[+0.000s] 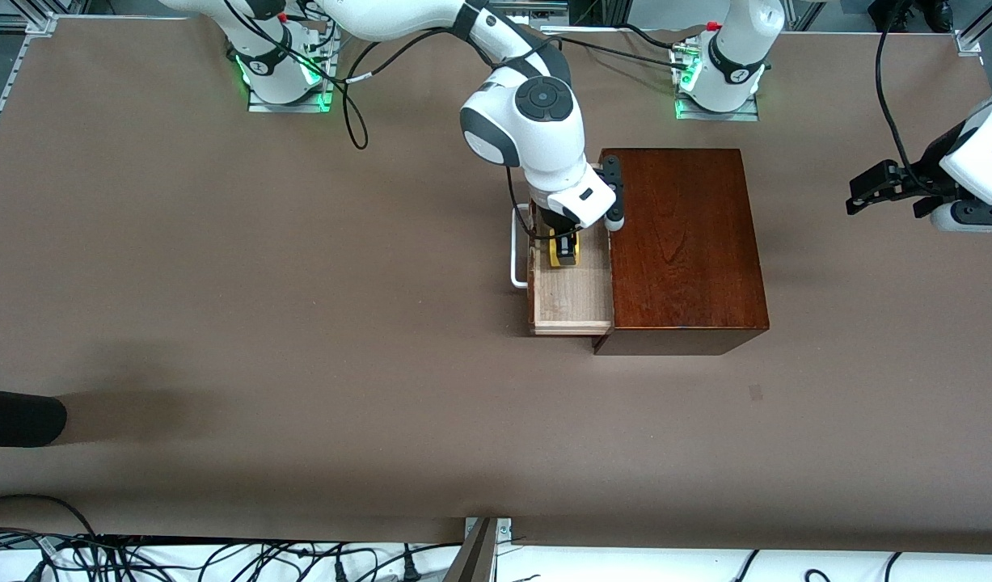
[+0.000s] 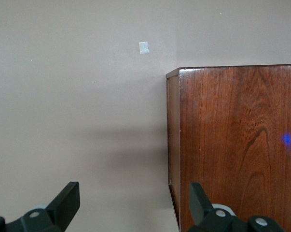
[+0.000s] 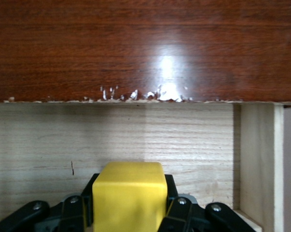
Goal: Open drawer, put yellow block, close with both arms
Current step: 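Lower the yellow cube into the drawer and open the right gripper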
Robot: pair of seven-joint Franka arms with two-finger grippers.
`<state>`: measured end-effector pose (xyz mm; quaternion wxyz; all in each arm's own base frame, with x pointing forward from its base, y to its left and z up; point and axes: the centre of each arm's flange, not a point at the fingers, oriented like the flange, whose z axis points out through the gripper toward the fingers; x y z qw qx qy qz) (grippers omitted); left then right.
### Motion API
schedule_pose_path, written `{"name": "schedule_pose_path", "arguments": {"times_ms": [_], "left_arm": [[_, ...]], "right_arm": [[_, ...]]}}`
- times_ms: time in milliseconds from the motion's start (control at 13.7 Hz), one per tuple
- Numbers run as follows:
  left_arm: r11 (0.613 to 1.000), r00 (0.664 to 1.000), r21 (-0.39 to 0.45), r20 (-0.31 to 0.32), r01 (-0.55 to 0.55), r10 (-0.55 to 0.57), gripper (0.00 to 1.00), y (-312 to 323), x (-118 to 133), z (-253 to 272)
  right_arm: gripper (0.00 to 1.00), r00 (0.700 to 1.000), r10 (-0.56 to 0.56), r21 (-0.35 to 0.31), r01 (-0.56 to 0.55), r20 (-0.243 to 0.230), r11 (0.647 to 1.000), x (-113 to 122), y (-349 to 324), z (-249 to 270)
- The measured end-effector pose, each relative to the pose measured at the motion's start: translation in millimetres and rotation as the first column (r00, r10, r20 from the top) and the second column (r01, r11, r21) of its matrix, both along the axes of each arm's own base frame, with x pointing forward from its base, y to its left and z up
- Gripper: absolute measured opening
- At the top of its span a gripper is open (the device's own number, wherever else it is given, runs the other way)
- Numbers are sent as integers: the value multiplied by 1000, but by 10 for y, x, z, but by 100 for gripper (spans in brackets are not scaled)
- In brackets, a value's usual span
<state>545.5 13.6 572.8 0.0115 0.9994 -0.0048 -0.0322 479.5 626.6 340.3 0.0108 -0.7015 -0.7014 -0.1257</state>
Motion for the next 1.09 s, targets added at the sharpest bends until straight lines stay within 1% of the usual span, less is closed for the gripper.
{"name": "schedule_pose_path", "arguments": {"times_ms": [364,656,729,1020,1093], "left_arm": [[1000,1000,1,-2,0,0,100,-1,6,-13],[1000,1000,1,-3,0,0,100,-2,7,-16],[1000,1000,1,-3,0,0,100,-2,7,-16],[1000,1000,1,-3,0,0,100,-2,7,-16],[1000,1000,1,-3,0,0,100,-2,7,-16]], "right_arm": [[56,1000,8,-30,-8,-16,1000,-35,20,-257],[56,1000,21,-45,-21,-3,999,-62,39,-293],[62,1000,22,-48,-22,-2,999,-63,39,-298],[100,1000,29,-56,-29,10,998,-60,43,-278],[100,1000,29,-60,-29,8,998,-62,47,-243]]}}
